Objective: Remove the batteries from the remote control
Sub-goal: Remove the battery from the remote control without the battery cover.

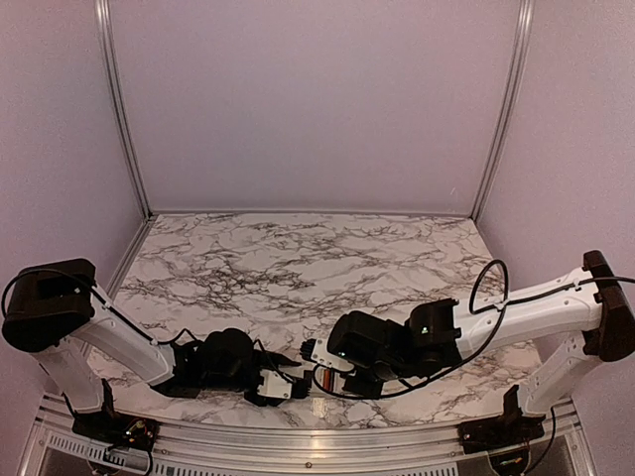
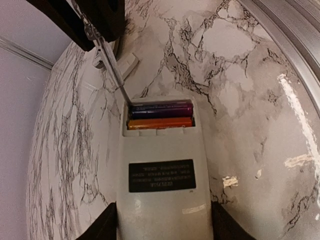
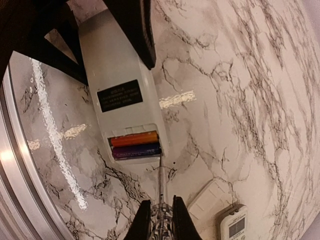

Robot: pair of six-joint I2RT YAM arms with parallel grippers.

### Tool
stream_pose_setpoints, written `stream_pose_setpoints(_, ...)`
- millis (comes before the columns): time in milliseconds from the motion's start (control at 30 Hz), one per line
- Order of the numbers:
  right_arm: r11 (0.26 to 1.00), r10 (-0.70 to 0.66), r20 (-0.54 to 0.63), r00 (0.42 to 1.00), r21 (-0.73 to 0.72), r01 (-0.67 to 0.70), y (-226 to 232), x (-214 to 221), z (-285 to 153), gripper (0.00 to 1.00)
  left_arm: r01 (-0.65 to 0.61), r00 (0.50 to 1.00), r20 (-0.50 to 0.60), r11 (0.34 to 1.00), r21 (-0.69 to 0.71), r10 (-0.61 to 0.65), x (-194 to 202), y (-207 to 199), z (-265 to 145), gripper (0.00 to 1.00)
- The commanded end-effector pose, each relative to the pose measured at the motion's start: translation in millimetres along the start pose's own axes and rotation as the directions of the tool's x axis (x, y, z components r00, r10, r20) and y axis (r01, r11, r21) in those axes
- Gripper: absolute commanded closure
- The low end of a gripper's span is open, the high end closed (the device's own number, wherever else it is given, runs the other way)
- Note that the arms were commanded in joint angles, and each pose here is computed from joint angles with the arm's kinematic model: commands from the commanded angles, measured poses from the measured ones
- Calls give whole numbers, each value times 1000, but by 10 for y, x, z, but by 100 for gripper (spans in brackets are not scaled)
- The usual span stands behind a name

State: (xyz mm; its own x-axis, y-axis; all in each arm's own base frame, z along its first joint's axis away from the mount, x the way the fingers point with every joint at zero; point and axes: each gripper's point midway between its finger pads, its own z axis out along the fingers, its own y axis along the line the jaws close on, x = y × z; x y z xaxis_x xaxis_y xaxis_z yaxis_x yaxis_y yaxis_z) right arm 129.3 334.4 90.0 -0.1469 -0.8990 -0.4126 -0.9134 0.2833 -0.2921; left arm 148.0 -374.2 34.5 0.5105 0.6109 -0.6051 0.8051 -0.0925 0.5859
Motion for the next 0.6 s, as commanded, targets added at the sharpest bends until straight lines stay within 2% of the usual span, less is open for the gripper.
stream_pose_setpoints(0,994,-29,-20,999,-107,27,216,-22,53,100,-40,999,4,996,-85,40,-27,147,-60,100)
stream_pose_setpoints(567,973,-8,6,1000,-232,9,318,-135,11,100,-72,997,0,979,-188,74,-27,262,-155,100)
